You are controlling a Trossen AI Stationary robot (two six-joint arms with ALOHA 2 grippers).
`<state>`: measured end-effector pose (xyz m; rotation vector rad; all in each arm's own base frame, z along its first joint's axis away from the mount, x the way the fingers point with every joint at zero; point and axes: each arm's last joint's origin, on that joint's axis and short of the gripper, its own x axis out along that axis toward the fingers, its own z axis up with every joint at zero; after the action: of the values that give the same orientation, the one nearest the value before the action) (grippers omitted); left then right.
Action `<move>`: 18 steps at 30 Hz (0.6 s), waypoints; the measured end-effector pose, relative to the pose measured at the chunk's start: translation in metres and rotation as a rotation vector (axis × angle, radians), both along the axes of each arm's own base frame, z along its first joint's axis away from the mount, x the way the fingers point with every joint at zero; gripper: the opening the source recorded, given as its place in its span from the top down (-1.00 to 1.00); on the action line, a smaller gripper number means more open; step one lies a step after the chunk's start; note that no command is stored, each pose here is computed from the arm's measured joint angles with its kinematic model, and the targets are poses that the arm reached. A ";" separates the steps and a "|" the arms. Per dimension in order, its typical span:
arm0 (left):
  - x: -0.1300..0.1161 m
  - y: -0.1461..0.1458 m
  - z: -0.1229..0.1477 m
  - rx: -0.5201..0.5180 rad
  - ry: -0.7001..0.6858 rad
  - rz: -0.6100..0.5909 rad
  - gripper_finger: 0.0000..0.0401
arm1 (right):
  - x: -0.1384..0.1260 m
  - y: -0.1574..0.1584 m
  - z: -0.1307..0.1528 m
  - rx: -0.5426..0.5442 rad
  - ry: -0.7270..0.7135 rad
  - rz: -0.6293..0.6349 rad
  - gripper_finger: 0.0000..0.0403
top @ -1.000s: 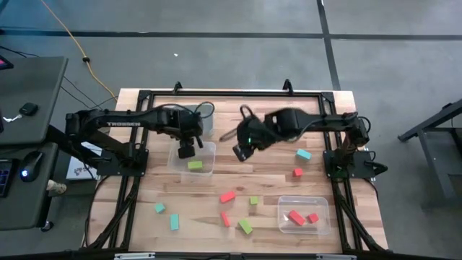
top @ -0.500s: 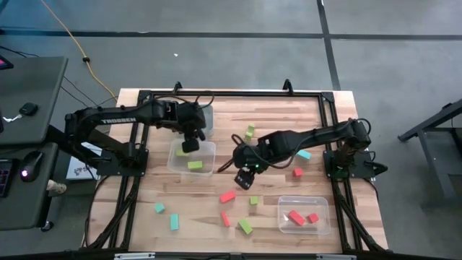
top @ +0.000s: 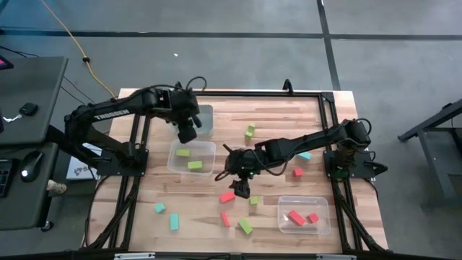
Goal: Sort & place blocks by color
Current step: Put the orange block into the right transparent bin
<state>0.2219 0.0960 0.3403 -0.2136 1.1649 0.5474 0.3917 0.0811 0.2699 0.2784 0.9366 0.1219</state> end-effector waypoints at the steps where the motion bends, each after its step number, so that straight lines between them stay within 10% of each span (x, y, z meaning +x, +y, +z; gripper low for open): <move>1: -0.002 0.000 0.006 0.002 -0.010 0.007 0.45 | 0.002 0.000 0.000 -0.016 -0.027 0.014 -0.27; 18: -0.080 -0.037 0.097 -0.063 -0.391 0.260 0.45 | 0.016 0.004 0.007 -0.196 -0.273 0.232 -0.27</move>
<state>0.1416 0.0585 0.4377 -0.5083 0.7780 0.6630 0.4074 0.0849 0.2770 -0.0297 0.7004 0.2724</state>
